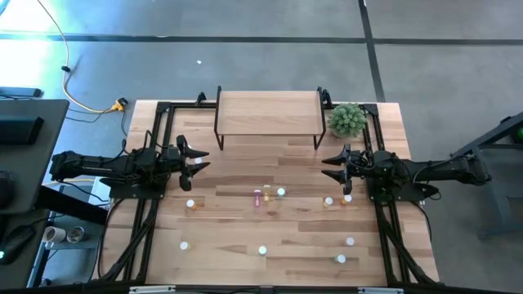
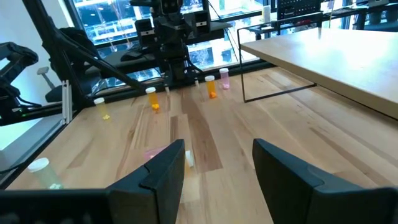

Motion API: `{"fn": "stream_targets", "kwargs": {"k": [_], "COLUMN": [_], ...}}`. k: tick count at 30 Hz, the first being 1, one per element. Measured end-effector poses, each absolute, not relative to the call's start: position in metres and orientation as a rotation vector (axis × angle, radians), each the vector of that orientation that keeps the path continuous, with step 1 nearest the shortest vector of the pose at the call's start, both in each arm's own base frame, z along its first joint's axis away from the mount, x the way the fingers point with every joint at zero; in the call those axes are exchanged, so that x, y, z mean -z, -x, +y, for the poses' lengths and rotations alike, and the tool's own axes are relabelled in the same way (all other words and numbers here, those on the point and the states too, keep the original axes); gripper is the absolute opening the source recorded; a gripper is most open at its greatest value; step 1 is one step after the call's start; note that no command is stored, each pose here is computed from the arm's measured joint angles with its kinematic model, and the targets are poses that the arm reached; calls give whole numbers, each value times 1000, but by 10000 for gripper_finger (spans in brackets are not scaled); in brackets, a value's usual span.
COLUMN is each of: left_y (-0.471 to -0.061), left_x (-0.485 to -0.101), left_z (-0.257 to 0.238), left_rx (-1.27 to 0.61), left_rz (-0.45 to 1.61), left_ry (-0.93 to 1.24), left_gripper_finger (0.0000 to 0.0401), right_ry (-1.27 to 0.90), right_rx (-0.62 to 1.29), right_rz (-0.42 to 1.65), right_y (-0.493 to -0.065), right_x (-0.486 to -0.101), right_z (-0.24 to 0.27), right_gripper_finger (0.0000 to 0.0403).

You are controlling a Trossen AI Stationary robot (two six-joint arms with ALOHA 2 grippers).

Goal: Pick and place medicine bottles onto shelf by color
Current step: Put the top green pill bottle on the shelf

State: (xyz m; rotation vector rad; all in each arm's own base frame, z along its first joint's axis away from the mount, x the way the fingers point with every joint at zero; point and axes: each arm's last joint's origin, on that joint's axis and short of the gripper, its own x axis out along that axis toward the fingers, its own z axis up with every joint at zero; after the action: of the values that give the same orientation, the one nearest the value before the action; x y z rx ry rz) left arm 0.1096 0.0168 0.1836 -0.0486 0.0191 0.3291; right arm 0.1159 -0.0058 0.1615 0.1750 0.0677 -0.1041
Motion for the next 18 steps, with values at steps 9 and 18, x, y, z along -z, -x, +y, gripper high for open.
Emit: {"fn": "stream_targets", "kwargs": {"k": [9, 18], "left_y": [-110, -110], "left_x": [-184, -184], "left_z": [16, 16], "left_rx": [-311, -313], "left_rz": [13, 12], "left_ry": [87, 92], "left_gripper_finger": [154, 154], "right_ry": [-281, -291], "right_rx": [99, 88], "right_rz": [9, -157], "right_y": [-116, -115], "right_x": [-167, -185], "right_z": [-6, -6], "right_gripper_finger": [181, 182]}}
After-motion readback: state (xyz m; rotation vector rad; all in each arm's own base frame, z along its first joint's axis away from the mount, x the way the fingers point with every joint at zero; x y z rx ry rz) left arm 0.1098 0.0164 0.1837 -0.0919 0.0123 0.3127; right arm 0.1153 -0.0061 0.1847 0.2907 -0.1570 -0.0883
